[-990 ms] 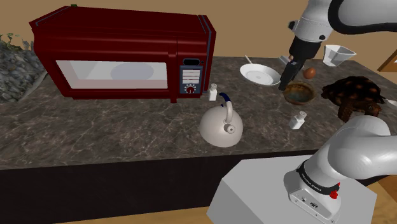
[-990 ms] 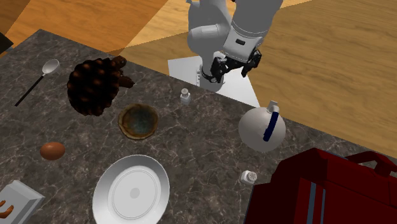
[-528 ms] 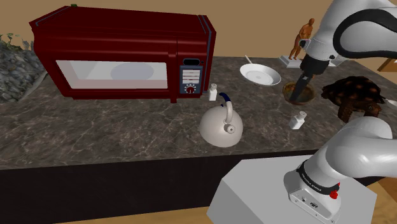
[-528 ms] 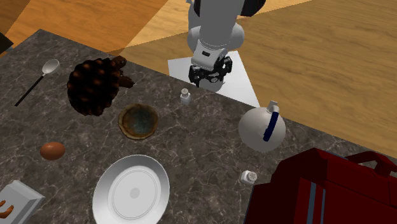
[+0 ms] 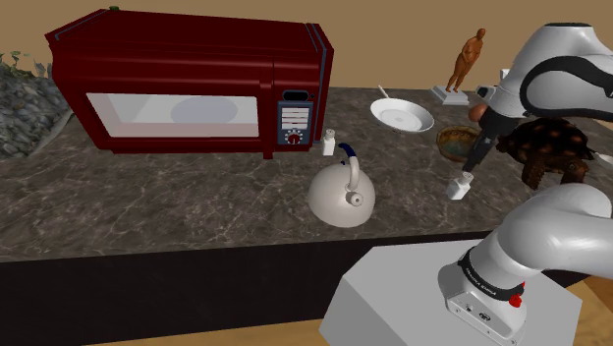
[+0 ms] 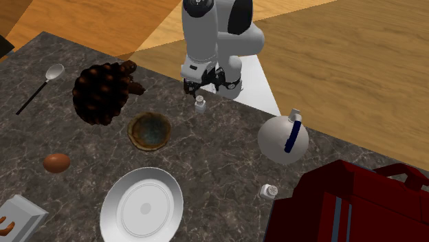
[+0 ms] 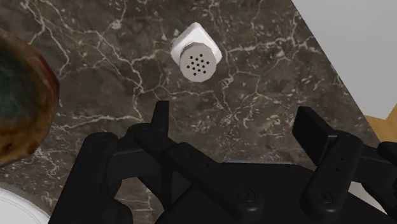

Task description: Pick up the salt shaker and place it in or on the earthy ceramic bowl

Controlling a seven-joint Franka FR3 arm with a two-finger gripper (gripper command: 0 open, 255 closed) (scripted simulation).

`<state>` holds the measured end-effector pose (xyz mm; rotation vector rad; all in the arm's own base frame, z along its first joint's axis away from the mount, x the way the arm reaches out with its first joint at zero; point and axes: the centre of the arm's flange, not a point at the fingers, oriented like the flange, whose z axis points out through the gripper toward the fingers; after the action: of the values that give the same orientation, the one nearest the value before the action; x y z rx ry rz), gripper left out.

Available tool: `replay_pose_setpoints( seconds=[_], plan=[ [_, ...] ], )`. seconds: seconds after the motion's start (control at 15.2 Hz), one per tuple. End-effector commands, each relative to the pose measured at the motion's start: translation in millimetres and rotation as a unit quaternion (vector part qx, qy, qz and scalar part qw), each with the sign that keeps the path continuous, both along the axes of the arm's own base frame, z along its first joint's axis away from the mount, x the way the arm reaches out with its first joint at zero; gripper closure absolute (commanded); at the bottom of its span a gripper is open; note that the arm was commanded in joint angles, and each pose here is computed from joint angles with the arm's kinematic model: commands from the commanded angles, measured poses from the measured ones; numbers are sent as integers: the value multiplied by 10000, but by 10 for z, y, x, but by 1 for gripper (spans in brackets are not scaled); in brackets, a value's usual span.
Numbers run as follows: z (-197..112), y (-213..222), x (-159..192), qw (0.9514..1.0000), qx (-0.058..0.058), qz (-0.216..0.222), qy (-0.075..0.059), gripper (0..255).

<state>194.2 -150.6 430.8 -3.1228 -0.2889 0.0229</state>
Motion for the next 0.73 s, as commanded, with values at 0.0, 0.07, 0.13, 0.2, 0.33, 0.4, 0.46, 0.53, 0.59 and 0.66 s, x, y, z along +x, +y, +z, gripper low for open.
replay_pose_setpoints(
  seconds=[0.0, 0.07, 0.13, 0.2, 0.33, 0.4, 0.46, 0.53, 0.59, 0.66],
  plan=[
    [-194, -236, -113, 10000, 26, 60, -17, 0],
    [-218, -264, -127, 10000, 30, 67, -19, 0],
    [-271, -264, -128, 10000, 30, 67, -19, 0],
    [-324, -263, -128, 10000, 30, 67, -19, 0],
    [-429, -262, -129, 10000, 30, 67, -19, 0],
    [-482, -261, -130, 10000, 30, 67, -19, 0],
    [-535, -261, -131, 10000, 30, 67, -19, 0],
    [-618, -260, -131, 10000, 30, 67, -19, 0],
    [-618, -260, -131, 10000, 30, 67, -19, 0],
    [-618, -260, -132, 10000, 30, 67, -19, 0]
  ],
)
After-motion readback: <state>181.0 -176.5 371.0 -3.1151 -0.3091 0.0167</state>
